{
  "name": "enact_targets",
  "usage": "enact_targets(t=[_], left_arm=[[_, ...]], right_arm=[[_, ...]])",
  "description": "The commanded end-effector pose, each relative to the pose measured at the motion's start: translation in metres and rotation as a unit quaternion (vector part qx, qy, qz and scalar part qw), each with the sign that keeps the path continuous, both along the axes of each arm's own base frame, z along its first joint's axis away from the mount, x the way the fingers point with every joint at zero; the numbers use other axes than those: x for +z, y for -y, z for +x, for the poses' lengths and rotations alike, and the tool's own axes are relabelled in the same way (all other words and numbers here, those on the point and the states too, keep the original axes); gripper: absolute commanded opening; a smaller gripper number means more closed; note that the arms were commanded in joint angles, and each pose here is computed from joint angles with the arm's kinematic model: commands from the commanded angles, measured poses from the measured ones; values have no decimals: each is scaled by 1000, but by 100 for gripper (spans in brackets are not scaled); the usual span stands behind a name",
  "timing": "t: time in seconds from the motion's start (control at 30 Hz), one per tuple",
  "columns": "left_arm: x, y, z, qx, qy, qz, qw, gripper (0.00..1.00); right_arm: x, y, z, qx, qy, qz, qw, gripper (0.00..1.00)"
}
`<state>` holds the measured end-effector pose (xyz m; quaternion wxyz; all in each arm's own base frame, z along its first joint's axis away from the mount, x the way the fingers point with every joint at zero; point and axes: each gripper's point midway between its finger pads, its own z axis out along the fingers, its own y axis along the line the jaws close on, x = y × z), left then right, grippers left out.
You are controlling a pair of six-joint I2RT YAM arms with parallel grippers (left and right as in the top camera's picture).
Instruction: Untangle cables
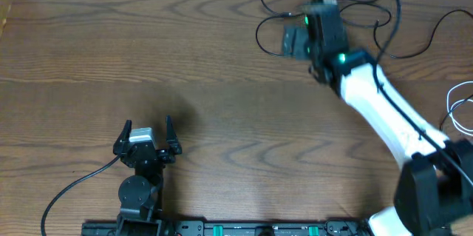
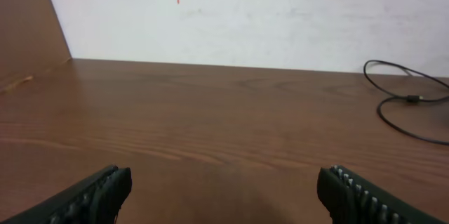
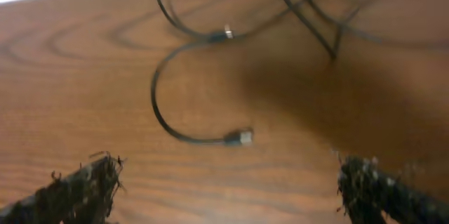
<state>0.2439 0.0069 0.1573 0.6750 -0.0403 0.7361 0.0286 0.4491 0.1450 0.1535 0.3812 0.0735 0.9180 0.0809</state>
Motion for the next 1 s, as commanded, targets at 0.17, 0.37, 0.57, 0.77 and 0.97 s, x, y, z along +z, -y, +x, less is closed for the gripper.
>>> enact_targets(t=[0.17,0.37,0.57,0.77,0.97], left_arm=[[-16,-7,-1,17,-26,12,999,89],[-16,-7,-1,17,-26,12,999,90],[-16,-7,-1,17,-26,12,999,89],[-16,-7,-1,17,-26,12,999,89],[-16,-7,-1,17,-26,12,999,90]], right_arm=[[-51,31,-68,-50,-24,28,998,99],[-79,48,-112,-51,-42,20,998,99],[-100,69,-143,-64,-15,16,998,99],[-113,81,-174,-64,18,31,997,99],[-121,95,-198,-72,42,41,996,99]])
